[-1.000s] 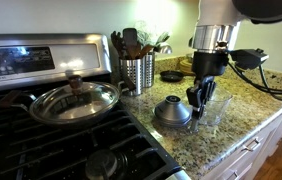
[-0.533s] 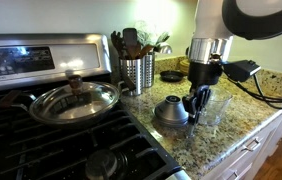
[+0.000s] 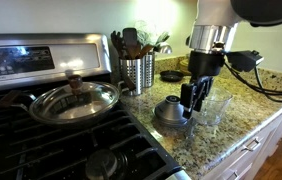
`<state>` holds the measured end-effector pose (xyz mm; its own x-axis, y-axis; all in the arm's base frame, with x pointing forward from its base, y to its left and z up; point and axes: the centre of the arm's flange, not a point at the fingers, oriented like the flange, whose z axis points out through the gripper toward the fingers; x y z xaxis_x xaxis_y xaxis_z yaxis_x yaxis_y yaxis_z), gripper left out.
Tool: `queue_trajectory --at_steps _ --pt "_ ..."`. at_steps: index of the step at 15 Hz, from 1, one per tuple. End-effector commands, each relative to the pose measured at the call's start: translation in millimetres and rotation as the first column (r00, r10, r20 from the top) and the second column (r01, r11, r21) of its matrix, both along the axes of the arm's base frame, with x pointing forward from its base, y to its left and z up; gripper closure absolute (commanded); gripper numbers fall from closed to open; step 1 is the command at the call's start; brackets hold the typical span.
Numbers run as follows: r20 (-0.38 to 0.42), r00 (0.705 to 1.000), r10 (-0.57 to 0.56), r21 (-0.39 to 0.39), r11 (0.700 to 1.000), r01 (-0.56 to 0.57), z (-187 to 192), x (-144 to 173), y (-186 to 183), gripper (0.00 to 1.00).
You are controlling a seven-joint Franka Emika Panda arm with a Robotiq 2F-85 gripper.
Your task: Pick up the grey lid from the glass cup, pick up the central part of the cup and put it on the countertop.
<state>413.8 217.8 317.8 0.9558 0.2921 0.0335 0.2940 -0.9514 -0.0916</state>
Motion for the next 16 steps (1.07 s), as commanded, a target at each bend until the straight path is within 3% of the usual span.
queue_trajectory --at_steps 1,3,9,16 --pt "0.014 1.0 -0.004 -0.006 1.0 0.004 47 -20 -7 0.05" --pt "0.018 1.0 -0.007 -0.015 1.0 0.007 68 -22 -12 0.0" --pt "0.004 1.0 -0.024 -0.032 0.999 0.024 113 -28 -30 0.0" --pt "0.001 0.999 -0.033 -0.021 0.999 0.033 114 -25 -33 0.0"
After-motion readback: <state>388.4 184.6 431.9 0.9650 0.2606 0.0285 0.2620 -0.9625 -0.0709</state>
